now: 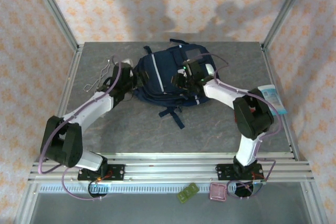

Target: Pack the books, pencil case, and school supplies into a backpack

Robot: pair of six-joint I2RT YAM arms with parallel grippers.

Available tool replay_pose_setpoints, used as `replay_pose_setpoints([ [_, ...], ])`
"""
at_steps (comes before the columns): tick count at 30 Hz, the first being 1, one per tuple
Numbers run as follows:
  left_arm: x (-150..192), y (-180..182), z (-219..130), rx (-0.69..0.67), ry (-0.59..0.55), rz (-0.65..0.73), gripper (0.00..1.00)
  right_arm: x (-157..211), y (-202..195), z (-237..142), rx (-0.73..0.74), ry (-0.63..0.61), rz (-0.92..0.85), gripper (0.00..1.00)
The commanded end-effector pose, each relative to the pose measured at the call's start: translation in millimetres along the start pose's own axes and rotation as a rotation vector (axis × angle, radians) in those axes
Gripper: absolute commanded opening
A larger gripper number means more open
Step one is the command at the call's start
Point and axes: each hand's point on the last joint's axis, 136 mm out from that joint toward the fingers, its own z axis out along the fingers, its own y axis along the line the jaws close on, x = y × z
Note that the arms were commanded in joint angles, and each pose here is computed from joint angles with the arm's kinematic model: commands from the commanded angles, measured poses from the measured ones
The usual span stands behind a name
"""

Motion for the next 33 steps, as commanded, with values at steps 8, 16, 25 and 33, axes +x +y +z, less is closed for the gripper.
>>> replay_pose_setpoints([
  [8,41.7,-16.0,-12.1,0.045,-0.010,-0.012,0.53,11.8,-20.1,20.9,0.077,0.075,0.042,0.45],
  [16,60.1,-25.0,-0.9,0.061,0.016,0.015,0.52,26.8,-11.0,38.8,-0.037,0.183,0.067,0.22],
  [25,74.2,-32.5,2.0,0.025,0.011,0.075,0.53,-9.0,20.3,8.0,-0.115,0.104,0.065,0.00],
  [33,73.8,-39.4,5.8,-0.015,-0.030,0.113,0.61,-43.6,65.4,-30.6,-0.282,0.011,0.090,0.00],
])
